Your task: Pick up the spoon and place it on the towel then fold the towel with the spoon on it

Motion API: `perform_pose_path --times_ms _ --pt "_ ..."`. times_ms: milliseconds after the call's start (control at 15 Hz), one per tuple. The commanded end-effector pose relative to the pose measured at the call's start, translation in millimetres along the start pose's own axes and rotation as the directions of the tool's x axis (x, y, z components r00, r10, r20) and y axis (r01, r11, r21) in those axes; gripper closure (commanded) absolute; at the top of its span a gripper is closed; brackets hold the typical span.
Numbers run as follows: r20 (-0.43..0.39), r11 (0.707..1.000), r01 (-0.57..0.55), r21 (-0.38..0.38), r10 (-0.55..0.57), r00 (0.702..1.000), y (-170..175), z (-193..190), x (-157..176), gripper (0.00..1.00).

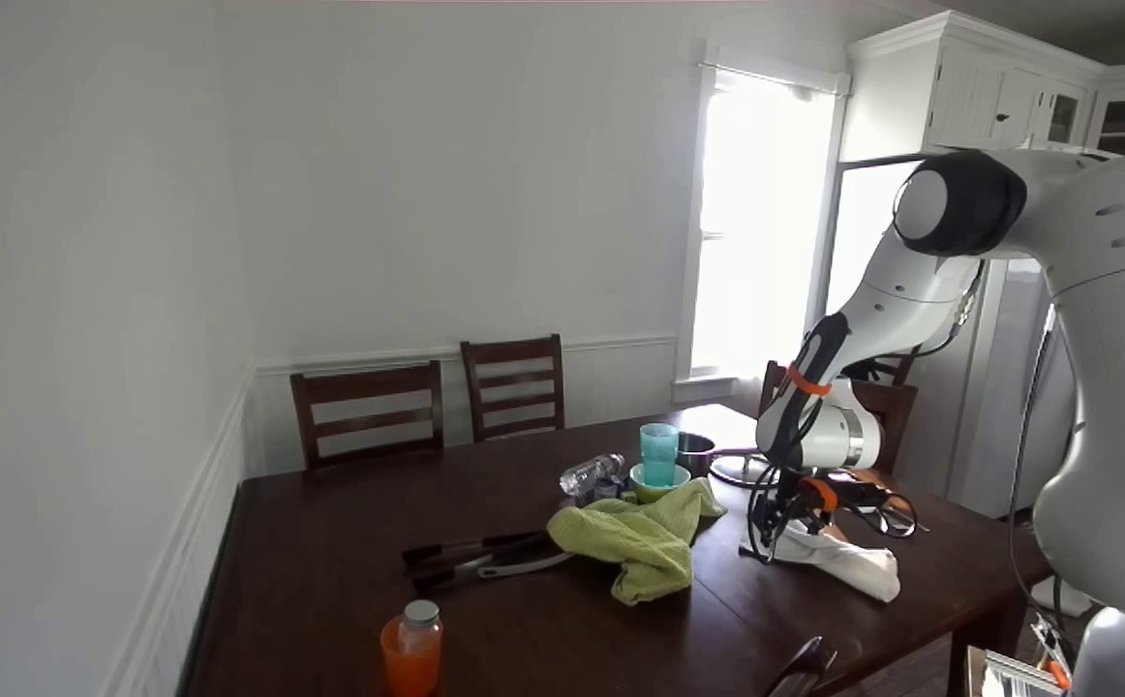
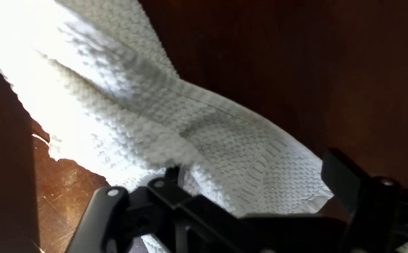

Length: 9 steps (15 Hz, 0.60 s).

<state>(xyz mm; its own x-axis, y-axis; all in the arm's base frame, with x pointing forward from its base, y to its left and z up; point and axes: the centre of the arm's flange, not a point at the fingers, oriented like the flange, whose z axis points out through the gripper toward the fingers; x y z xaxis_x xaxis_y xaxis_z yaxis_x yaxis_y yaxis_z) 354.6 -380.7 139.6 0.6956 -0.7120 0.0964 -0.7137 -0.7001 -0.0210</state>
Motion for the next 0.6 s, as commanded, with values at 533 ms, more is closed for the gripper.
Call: perform_pose_path --times_ms 533 --pt "-0.065 0.992 -0.092 -0.091 0.086 0.994 10 -38 2 0.0"
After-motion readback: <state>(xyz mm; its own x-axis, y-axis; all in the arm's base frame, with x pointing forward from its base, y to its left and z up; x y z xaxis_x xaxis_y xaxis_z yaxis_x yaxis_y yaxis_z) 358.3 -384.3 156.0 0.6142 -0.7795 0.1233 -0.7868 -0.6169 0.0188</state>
